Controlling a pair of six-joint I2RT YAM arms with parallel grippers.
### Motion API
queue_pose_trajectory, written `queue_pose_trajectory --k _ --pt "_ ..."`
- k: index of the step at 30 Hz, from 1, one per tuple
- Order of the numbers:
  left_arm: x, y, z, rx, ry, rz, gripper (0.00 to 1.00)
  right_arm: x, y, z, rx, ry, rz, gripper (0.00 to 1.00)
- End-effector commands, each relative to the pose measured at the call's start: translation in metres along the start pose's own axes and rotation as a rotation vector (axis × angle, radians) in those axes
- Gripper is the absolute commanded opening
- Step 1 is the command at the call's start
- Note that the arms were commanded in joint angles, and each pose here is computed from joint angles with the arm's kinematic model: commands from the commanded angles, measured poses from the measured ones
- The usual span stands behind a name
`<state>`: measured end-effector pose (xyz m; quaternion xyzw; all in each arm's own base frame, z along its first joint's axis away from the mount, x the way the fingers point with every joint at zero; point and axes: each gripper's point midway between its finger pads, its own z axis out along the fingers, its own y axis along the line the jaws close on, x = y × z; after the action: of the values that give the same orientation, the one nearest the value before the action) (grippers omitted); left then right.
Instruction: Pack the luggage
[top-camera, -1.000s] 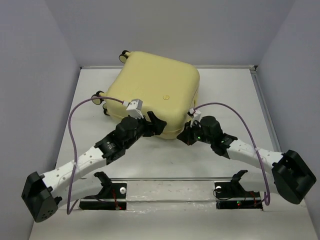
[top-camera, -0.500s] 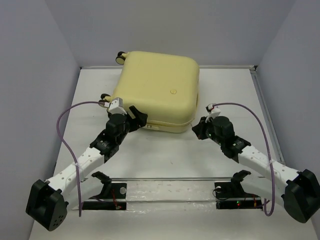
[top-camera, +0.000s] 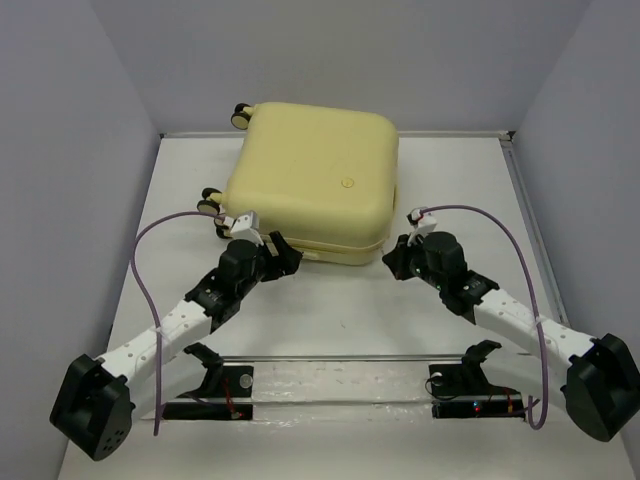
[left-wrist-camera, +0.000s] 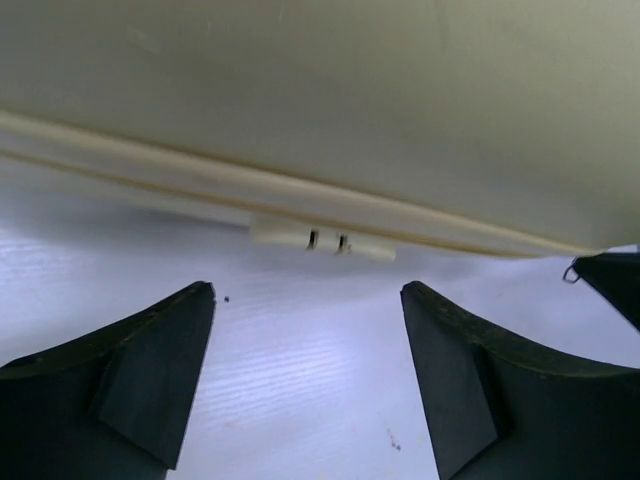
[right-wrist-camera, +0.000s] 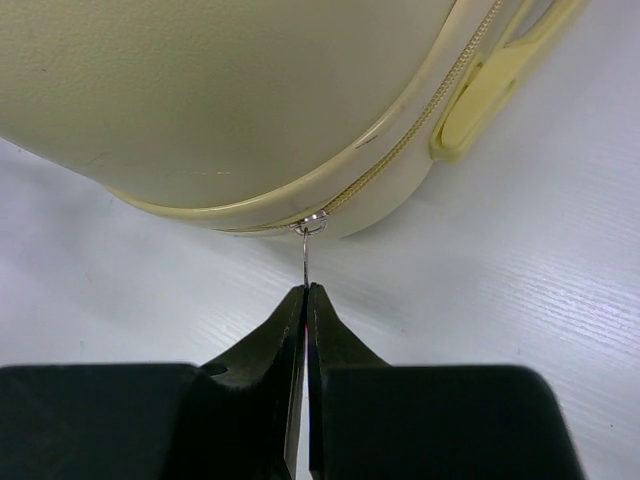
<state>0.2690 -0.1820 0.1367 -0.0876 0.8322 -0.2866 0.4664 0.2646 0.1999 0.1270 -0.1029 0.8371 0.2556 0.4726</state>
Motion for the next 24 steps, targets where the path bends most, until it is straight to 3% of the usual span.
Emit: queue_pose_trajectory --k 1,7,16,24 --pt "0.019 0.009 -0.006 0.010 0.034 0.064 0.91 -0.007 0.012 0.001 -0.071 -0.011 -0.023 0.07" --pt "0.020 -0.034 0.015 0.183 0.064 0.104 0.99 -0.008 0.024 0.002 -0.136 -0.010 -0.023 0.07" --pt "0.018 -0.033 0.051 0.145 0.019 0.039 0.99 0.002 0.036 -0.001 -0.219 0.005 -0.009 0.07" --pt "0.007 -0.014 0.041 0.097 -0.163 -0.229 0.99 0.006 0.046 -0.002 -0.279 0.011 0.007 0.07"
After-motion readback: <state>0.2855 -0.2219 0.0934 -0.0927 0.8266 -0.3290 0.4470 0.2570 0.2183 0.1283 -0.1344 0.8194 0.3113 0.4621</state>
